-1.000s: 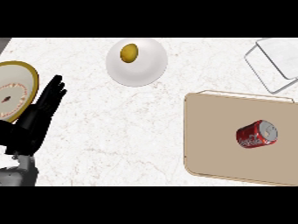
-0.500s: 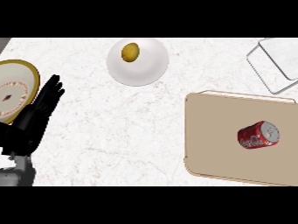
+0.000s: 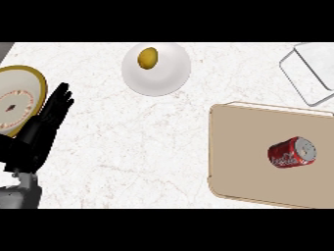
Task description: Pick the tomato from the tray and place it in the tiered shelf
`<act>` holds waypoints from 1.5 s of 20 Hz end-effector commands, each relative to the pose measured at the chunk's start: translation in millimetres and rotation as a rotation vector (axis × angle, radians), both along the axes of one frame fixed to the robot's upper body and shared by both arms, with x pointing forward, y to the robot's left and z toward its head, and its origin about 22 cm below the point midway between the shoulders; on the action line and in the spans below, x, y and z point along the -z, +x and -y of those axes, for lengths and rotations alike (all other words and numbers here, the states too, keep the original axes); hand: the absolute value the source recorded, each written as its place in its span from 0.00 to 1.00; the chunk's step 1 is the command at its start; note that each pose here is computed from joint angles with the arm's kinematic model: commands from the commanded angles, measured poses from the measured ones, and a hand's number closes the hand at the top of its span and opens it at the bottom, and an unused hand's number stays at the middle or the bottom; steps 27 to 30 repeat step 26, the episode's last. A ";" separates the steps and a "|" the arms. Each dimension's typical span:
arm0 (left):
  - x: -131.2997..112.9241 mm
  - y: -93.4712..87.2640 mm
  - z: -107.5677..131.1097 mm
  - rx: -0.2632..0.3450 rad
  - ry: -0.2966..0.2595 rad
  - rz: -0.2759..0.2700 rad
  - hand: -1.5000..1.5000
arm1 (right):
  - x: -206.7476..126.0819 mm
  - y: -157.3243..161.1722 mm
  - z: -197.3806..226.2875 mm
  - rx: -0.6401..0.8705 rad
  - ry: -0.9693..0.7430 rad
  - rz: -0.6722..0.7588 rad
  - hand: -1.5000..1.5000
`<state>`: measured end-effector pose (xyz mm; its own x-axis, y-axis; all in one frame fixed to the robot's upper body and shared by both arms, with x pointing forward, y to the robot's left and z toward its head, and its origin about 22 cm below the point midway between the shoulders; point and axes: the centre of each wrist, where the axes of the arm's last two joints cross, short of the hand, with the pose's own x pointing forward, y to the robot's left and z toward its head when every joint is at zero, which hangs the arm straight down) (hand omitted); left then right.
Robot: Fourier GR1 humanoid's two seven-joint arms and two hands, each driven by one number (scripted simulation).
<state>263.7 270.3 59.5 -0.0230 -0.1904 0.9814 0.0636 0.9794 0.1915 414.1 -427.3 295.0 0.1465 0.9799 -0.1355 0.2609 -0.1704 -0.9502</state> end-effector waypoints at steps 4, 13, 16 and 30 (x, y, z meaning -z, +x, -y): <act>-4.4 -9.8 -14.4 -0.012 0.004 0.009 0.50 | -41.3 -3.7 -2.3 -0.055 0.299 0.183 0.00; -0.8 -8.4 -10.3 -0.014 0.004 0.015 0.50 | -130.3 -49.3 26.1 -0.005 0.761 0.411 0.00; 3.6 -13.0 0.0 -0.013 0.005 -0.020 0.50 | -143.6 -73.5 50.5 0.053 0.935 0.443 0.00; -11.1 0.0 -4.7 -0.012 0.001 0.010 0.50 | -138.5 -186.8 151.3 0.067 1.182 0.437 0.00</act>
